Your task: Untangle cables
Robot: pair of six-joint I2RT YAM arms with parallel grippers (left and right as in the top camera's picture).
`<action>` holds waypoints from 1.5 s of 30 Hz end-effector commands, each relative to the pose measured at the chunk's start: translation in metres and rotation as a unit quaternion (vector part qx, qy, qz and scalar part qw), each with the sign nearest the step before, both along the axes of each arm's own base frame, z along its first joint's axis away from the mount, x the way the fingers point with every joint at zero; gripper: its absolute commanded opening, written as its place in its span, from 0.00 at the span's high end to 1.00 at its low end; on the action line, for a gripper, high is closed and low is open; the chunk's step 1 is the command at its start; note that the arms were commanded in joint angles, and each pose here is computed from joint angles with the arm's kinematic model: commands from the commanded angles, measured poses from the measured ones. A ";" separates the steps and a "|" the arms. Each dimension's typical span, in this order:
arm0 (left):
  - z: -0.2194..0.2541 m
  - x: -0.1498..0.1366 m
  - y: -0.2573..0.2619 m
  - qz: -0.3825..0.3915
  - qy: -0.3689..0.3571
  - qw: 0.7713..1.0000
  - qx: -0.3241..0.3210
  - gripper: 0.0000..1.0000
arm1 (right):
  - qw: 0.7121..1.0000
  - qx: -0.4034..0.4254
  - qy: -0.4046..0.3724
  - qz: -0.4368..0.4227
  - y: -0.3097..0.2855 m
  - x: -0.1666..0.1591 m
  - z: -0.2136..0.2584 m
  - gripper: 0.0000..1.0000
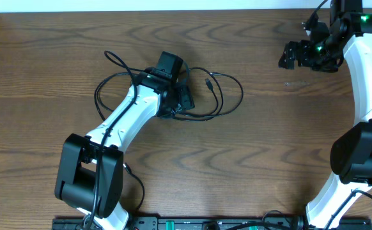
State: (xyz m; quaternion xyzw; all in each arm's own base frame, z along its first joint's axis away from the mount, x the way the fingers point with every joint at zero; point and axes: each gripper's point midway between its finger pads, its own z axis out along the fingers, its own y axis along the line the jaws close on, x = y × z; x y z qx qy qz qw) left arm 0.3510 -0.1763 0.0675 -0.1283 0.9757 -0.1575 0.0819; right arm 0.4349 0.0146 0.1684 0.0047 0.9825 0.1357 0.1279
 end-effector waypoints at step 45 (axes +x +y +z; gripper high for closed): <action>-0.022 -0.003 0.003 0.039 -0.005 0.999 0.032 0.42 | 1.000 0.005 0.007 0.007 0.006 -0.003 -0.003 0.01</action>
